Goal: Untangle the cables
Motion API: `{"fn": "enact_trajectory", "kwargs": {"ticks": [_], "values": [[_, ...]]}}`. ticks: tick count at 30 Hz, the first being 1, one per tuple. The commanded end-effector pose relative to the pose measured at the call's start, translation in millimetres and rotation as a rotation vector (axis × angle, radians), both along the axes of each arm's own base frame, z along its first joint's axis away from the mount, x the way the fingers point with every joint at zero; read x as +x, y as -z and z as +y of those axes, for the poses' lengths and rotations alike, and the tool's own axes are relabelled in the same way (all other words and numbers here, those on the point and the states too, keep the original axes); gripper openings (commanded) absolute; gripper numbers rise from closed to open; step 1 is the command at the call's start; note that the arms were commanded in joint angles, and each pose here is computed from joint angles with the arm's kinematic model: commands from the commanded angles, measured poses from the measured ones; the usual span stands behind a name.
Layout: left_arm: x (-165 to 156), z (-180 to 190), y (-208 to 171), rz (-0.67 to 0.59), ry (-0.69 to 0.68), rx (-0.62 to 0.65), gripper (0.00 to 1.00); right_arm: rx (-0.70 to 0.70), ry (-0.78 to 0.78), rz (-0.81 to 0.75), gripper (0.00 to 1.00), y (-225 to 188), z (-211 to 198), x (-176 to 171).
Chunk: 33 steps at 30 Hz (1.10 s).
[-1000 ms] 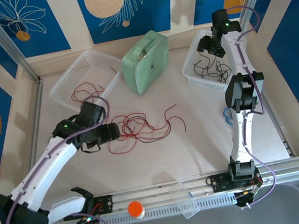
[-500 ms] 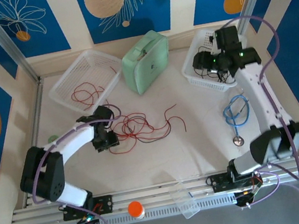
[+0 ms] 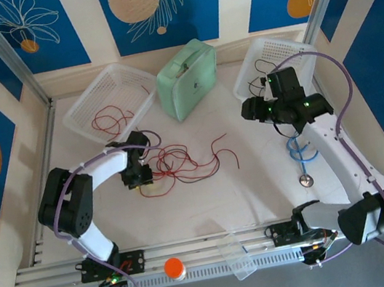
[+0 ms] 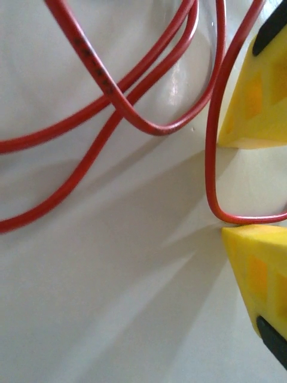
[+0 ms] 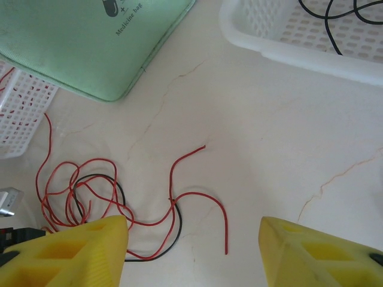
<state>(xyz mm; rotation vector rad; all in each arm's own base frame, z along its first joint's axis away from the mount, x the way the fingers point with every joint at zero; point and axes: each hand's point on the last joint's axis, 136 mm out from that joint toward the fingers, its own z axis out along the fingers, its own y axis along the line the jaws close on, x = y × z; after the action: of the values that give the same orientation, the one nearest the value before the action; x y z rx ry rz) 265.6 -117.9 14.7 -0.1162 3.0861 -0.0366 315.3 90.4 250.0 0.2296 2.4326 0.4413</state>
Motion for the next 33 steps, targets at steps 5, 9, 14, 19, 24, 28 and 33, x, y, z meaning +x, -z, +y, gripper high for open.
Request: {"fn": "enact_trajectory", "kwargs": {"ticks": [5, 9, 14, 19, 24, 28, 33], "values": [[26.0, 3.0, 18.9, -0.103, 0.033, 0.026, 0.05, 0.024, 0.022, -0.037, 0.58, -9.4, -1.4, -7.4], [23.9, 5.1, 7.1, -0.131, 0.035, 0.024, 0.00, 0.027, 0.027, -0.041, 0.57, -10.4, -2.2, -10.5], [18.4, -5.5, -31.0, -0.175, 0.065, -0.033, 0.00, 0.041, 0.023, -0.051, 0.57, -14.7, -1.1, -15.2], [10.8, -19.4, -116.1, -0.282, 0.142, -0.082, 0.00, 0.069, -0.010, -0.070, 0.56, -21.3, 5.8, -21.6], [3.7, -18.6, -205.6, -0.421, 0.176, -0.128, 0.00, 0.119, -0.116, -0.106, 0.56, -27.0, 28.8, -32.3], [1.7, -20.5, -270.3, -0.533, 0.200, -0.182, 0.00, 0.140, -0.227, -0.143, 0.57, -28.4, 53.8, -43.2], [1.1, -33.7, -337.4, -0.652, 0.248, -0.289, 0.00, 0.146, -0.362, -0.159, 0.59, -21.9, 85.7, -54.4]]}}
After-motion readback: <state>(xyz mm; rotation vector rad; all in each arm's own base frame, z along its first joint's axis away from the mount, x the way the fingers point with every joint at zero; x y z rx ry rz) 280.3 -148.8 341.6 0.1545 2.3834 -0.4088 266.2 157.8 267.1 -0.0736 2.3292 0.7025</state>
